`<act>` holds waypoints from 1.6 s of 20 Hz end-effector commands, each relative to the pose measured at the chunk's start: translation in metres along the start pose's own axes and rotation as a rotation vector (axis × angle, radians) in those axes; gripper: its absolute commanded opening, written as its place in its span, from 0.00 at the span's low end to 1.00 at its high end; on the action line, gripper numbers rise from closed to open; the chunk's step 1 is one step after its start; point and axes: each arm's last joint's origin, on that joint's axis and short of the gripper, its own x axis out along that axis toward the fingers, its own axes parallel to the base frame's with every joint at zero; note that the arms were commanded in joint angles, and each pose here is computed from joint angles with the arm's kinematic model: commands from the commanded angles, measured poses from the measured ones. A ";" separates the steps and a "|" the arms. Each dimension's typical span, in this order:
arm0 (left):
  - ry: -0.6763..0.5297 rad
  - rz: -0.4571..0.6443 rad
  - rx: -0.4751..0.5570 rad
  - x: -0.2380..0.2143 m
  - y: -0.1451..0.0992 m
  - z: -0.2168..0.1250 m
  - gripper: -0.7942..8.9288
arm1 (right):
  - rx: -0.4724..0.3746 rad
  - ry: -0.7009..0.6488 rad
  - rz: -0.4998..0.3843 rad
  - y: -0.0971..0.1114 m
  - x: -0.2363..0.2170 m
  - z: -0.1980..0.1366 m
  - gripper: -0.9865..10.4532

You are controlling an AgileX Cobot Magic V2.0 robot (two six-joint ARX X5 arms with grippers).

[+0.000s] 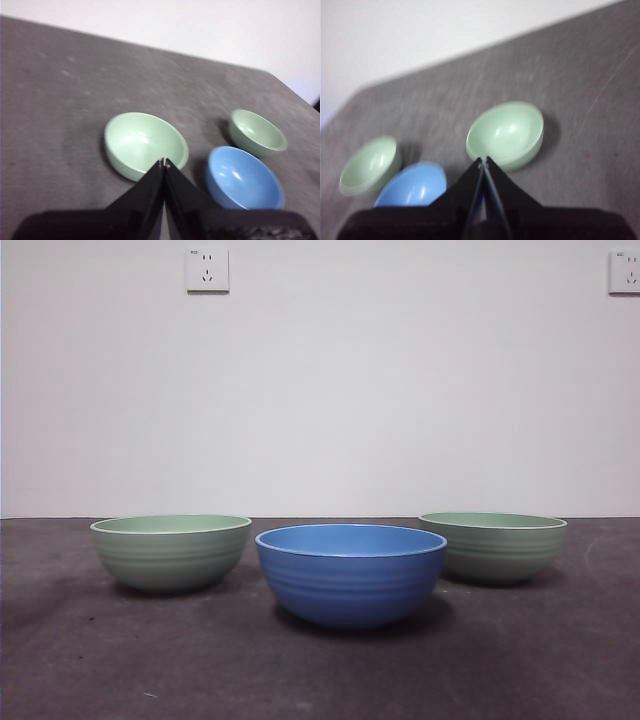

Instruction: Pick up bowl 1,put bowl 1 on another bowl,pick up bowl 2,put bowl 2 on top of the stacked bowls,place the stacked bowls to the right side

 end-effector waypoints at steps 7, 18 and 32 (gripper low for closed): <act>0.254 -0.119 0.096 -0.001 -0.015 0.035 0.07 | -0.181 0.345 0.062 0.018 -0.004 0.048 0.08; 0.437 -0.192 0.122 0.001 -0.021 0.052 0.07 | -0.190 0.560 0.084 0.025 0.002 0.062 0.08; 0.422 -0.190 0.128 0.002 -0.020 0.054 0.79 | -0.134 0.562 0.065 0.024 0.007 0.063 0.64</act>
